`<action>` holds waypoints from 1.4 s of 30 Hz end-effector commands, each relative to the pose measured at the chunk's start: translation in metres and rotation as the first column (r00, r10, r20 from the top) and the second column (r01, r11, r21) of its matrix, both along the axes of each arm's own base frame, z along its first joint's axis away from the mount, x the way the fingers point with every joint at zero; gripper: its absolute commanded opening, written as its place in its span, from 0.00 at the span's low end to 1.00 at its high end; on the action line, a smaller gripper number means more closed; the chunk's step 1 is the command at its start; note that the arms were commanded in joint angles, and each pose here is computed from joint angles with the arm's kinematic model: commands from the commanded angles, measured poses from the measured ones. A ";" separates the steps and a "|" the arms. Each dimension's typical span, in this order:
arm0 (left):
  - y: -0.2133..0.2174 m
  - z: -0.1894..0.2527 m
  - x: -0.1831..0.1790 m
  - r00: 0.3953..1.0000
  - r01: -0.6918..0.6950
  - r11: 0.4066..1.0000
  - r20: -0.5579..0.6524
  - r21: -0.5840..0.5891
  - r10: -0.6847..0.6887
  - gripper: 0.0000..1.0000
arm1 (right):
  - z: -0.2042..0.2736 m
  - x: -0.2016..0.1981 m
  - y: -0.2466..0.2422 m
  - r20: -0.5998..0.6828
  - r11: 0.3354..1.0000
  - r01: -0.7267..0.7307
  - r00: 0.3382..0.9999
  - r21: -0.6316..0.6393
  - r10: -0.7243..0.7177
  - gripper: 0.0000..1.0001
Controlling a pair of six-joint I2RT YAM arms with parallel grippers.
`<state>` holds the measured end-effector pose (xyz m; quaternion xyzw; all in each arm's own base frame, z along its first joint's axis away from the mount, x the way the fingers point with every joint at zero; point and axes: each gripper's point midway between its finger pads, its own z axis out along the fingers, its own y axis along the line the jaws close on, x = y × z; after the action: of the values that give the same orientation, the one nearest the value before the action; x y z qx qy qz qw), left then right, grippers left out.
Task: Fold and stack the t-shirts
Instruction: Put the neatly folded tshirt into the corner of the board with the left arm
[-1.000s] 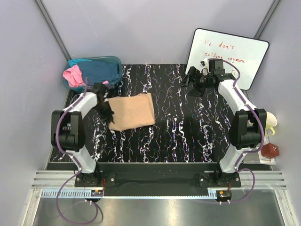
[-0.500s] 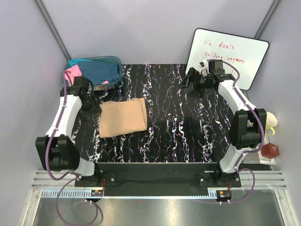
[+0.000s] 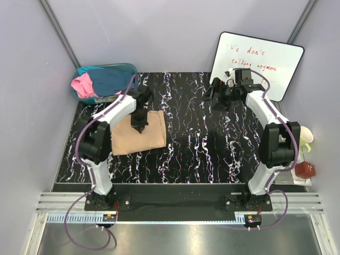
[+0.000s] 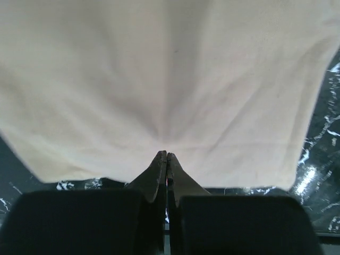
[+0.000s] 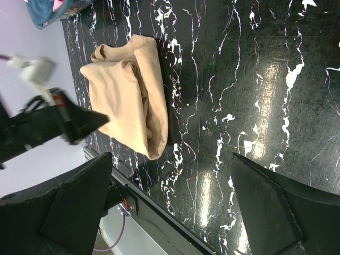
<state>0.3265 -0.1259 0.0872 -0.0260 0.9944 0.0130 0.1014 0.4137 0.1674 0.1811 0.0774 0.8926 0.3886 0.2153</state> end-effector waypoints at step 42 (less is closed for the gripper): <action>0.218 -0.055 -0.075 0.863 -0.372 0.854 -0.203 0.365 0.462 0.00 | -0.002 0.010 -0.017 0.017 0.999 -0.035 0.999 0.004 0.034 1.00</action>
<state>0.2535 0.0521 0.0209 -0.1986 0.9666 0.1481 -0.0655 0.4191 0.1488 0.1651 0.0775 0.8993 0.3800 0.2022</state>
